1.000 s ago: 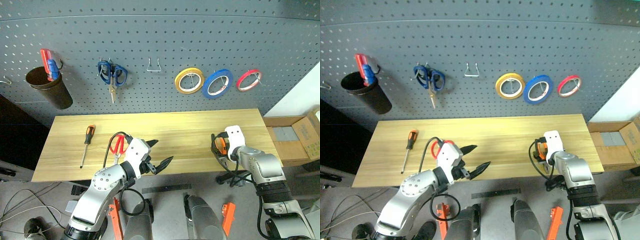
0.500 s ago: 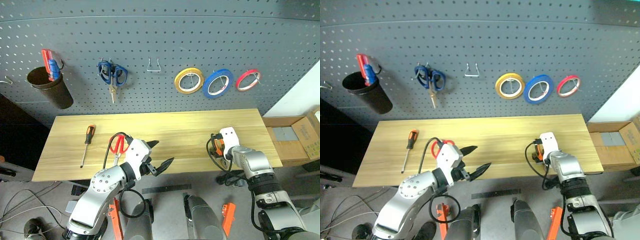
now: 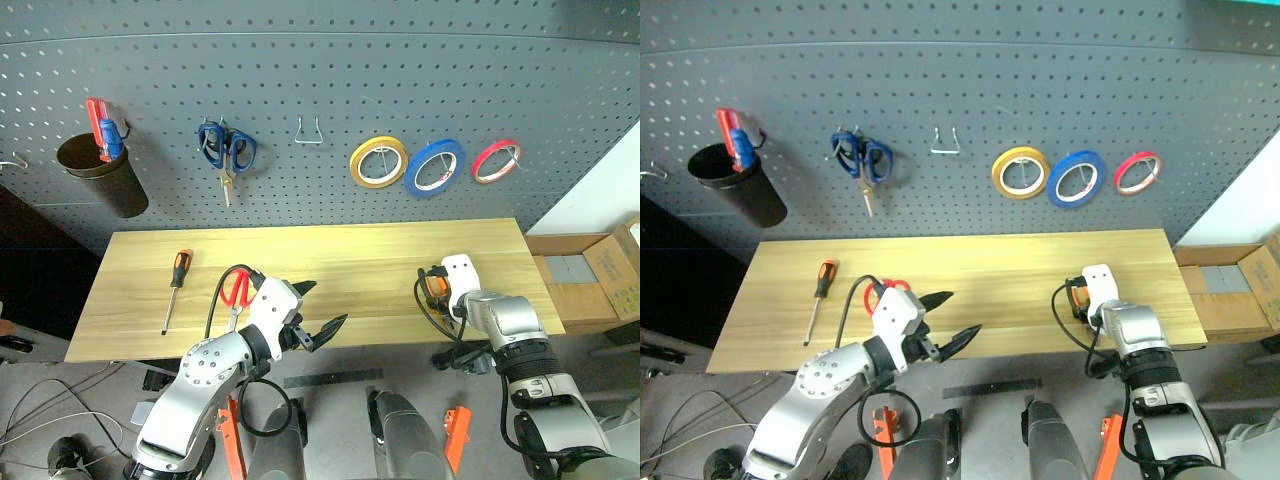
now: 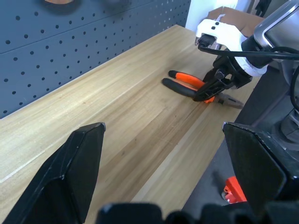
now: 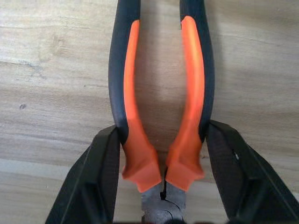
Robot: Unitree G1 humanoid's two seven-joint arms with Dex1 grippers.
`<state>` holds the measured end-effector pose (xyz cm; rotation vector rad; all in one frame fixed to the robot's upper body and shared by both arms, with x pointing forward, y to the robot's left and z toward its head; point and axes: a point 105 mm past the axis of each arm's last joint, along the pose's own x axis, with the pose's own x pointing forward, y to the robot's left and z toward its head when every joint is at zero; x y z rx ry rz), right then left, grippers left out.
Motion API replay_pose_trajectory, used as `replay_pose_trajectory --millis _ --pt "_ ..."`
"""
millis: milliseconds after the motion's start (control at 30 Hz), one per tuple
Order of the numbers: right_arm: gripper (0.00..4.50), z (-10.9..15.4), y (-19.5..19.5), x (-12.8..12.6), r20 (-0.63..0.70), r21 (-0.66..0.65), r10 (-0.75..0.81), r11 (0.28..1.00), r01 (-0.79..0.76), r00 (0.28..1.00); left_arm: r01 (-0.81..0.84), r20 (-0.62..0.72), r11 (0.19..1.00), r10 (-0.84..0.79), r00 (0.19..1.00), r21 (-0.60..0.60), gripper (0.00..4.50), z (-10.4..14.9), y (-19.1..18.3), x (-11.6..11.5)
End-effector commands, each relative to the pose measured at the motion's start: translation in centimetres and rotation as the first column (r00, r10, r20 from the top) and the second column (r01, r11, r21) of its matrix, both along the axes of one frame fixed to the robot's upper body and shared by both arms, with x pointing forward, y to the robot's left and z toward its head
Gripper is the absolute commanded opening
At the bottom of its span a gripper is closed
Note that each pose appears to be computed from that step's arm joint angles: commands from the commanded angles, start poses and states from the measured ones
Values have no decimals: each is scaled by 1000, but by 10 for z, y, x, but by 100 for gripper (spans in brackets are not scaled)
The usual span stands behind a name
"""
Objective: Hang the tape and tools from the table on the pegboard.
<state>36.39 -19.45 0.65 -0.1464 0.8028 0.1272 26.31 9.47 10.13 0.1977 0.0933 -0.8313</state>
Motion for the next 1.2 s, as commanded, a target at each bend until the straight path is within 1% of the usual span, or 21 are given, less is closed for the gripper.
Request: replay_pose_trajectory --millis 33,133,200,267,333,367,433,500,533,600,667,767,800,833,867,900,933,967,1067,1100,1200 --pt "219 -4 -8 -3 -15 -19 -30 999 29 999 8 52 1000 -7 999 -21 433 12 -3 2" --pt "219 8 -4 2 34 -14 12 1000 -11 999 -18 65 1000 19 998 -23 433 12 2 9" --pt "219 22 9 4 69 14 82 996 -83 994 -45 83 998 48 995 -32 433 15 10 13" --pt "219 39 29 0 108 60 183 980 -190 977 -80 110 996 84 990 -38 433 20 22 15" --pt "219 55 52 -7 160 110 302 941 -321 940 -124 138 990 132 982 -61 433 26 34 19" --pt "219 63 62 -10 193 124 362 913 -388 912 -146 151 986 157 976 -80 433 30 38 23" --pt "219 85 86 -19 273 145 491 829 -540 827 -184 178 974 205 962 -128 433 45 48 31" --pt "219 113 112 -28 370 137 597 722 -678 712 -217 225 966 245 943 -142 433 61 61 41" --pt "219 125 123 -32 416 128 631 672 -729 655 -233 249 962 262 932 -140 433 67 67 46" --pt "219 141 137 -36 473 122 663 603 -788 581 -254 280 957 285 917 -140 433 73 76 54" --pt "219 166 154 -32 557 96 660 553 -828 505 -266 317 950 305 898 -162 433 85 81 59" --pt "219 195 167 -23 651 74 615 531 -844 444 -261 342 948 309 887 -181 433 91 79 62" --pt "219 214 174 -18 711 63 571 530 -846 411 -268 352 944 321 879 -191 433 92 78 63" --pt "219 227 178 -15 749 57 538 528 -847 386 -274 359 941 330 873 -199 433 93 78 64" --pt "219 243 182 -9 791 51 492 539 -841 364 -289 367 933 350 862 -213 433 95 78 66" --pt "219 251 184 -5 814 50 463 547 -836 352 -299 372 928 364 854 -222 433 96 79 68" --pt "219 263 190 5 841 30 427 575 -817 331 -310 375 922 379 846 -233 433 95 77 71" --pt "219 271 195 12 859 11 406 592 -806 311 -315 374 918 386 843 -240 433 94 74 74" --pt "219 280 210 20 880 -19 393 589 -808 265 -329 366 908 408 837 -259 433 91 70 78" --pt "219 285 215 22 895 -48 384 590 -806 228 -335 364 906 413 835 -257 433 89 68 79" --pt "219 298 228 31 925 -89 344 610 -787 162 -356 362 902 425 830 -243 433 82 65 81"
